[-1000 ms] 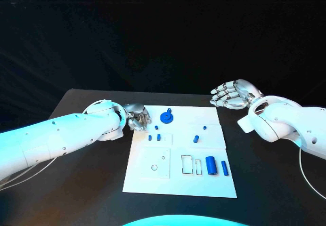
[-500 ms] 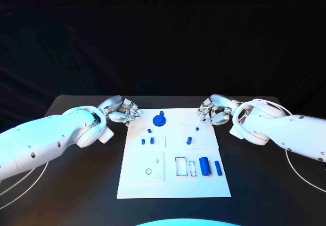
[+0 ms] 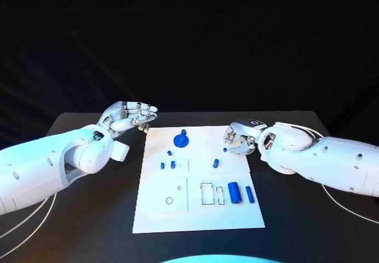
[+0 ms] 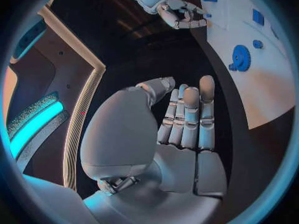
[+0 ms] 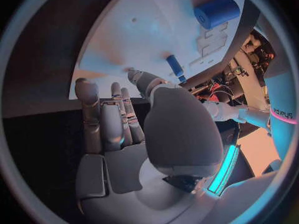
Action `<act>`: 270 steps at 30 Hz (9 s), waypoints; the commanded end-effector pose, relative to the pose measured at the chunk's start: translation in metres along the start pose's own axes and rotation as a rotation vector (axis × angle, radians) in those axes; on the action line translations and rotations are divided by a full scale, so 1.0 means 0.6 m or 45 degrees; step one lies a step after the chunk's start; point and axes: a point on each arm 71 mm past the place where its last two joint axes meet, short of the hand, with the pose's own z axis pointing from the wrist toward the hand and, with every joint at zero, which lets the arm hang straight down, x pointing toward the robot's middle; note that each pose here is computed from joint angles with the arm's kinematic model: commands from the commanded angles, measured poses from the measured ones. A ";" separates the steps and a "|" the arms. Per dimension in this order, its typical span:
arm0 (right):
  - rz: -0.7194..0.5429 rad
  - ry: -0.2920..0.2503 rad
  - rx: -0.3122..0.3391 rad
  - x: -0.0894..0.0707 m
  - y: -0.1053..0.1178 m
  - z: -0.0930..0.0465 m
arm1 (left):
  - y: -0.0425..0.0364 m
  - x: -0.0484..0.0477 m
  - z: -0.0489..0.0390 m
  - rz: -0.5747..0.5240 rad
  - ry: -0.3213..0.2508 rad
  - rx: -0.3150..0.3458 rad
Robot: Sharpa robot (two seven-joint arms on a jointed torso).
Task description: Assemble the parts on the task board
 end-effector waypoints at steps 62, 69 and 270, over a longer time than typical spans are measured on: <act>-0.116 0.025 0.001 0.047 0.044 0.012 | -0.005 0.004 -0.003 -0.088 0.002 0.005; -0.108 -0.032 0.006 0.042 0.045 0.010 | -0.005 0.003 -0.004 -0.086 -0.001 0.004; 0.115 0.160 -0.065 0.028 0.110 -0.039 | 0.005 0.028 0.009 -0.075 0.099 -0.071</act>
